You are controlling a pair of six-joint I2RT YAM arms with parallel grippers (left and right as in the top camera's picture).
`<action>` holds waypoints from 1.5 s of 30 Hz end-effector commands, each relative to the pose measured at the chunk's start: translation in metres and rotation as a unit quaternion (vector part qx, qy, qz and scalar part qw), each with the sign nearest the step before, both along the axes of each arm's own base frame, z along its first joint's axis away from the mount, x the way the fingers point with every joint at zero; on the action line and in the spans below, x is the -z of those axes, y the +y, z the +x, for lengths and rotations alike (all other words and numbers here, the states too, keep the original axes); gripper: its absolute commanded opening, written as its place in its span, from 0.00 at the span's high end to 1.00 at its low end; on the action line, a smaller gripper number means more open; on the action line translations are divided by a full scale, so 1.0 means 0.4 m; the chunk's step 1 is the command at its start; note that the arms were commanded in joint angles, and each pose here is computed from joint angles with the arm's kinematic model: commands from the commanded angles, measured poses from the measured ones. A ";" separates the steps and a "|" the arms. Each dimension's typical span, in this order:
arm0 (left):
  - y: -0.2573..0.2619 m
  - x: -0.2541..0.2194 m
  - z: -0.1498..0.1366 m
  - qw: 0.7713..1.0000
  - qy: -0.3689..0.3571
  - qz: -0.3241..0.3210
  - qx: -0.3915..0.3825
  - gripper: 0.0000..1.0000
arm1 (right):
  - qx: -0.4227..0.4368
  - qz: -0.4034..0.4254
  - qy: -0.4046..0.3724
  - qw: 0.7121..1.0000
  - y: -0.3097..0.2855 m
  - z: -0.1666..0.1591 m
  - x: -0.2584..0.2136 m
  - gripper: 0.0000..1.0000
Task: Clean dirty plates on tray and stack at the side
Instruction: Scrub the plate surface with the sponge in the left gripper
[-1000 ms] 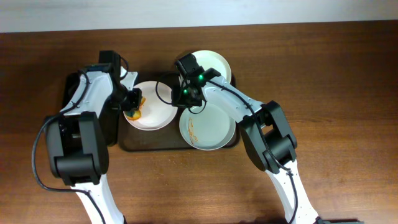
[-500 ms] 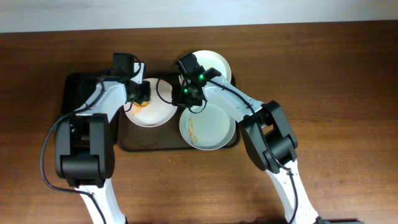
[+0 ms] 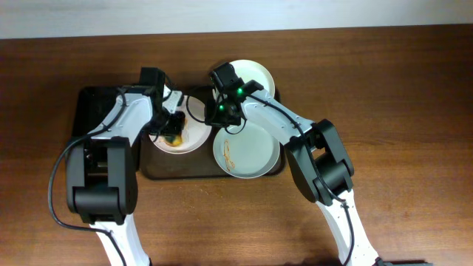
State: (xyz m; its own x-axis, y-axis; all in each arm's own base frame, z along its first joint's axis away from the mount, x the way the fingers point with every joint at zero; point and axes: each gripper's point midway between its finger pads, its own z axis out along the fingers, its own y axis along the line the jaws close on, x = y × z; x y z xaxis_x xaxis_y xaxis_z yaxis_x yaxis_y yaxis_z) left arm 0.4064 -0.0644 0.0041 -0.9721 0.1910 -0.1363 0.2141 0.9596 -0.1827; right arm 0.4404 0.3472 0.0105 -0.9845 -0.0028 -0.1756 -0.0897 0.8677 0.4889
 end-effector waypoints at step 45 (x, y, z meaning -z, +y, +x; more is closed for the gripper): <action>0.241 0.098 0.082 0.957 -0.046 0.135 -0.252 0.99 | -0.012 0.010 0.014 1.000 0.009 -0.013 0.007 0.96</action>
